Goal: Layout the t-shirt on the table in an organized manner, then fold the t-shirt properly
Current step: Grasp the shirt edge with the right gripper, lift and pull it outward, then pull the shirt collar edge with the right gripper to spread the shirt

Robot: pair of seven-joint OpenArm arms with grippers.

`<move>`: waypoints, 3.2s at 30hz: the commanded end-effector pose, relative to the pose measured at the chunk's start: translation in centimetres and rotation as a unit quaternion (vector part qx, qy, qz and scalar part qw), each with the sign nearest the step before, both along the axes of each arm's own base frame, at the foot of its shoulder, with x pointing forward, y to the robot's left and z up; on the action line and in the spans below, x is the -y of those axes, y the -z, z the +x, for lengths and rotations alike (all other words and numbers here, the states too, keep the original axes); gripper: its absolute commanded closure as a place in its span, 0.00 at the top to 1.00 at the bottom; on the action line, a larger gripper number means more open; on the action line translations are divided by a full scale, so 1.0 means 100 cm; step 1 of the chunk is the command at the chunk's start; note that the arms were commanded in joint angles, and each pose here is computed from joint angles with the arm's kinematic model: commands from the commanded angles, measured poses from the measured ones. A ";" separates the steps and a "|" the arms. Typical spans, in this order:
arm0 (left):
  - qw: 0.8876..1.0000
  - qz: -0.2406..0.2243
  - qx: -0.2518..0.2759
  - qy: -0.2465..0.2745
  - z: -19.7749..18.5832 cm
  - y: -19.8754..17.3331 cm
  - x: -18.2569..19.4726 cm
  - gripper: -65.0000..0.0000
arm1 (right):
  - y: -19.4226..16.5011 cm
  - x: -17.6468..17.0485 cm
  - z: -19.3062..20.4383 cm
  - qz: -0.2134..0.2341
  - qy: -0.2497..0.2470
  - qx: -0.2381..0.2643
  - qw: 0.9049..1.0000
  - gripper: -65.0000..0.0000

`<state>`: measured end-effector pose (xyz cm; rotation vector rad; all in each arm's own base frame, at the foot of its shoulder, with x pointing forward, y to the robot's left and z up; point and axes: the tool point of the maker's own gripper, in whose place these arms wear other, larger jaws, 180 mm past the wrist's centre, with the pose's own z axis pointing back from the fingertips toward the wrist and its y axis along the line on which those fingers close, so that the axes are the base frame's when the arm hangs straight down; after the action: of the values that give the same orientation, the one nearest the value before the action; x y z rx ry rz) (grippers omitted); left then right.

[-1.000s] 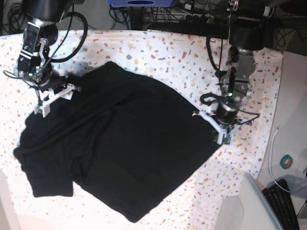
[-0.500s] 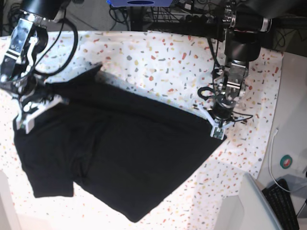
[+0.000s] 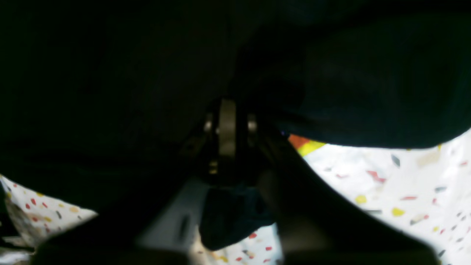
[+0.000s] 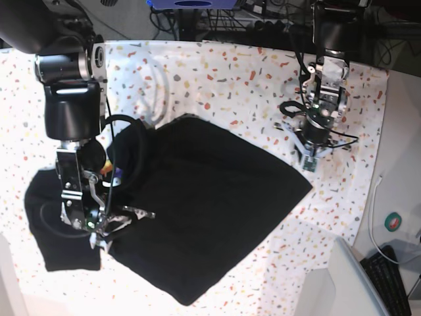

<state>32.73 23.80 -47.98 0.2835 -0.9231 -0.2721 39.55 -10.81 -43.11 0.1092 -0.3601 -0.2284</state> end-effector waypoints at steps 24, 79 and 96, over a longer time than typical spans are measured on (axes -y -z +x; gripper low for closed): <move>0.997 0.004 0.082 -0.010 0.042 -0.056 0.002 0.00 | 0.029 0.038 -0.096 -0.040 0.044 0.087 0.994 0.57; 0.998 0.020 0.010 0.056 0.050 0.018 0.067 0.00 | -0.003 0.190 -0.150 -0.066 0.129 0.127 0.981 0.00; 0.996 0.076 0.037 -0.036 0.013 -0.007 -0.040 0.00 | -0.008 0.074 -0.257 0.059 -0.076 -0.055 0.994 0.41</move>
<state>33.11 27.79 -48.12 0.4660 -0.9451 -0.2643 13.36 -17.72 -42.96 0.2512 -0.1977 -0.1137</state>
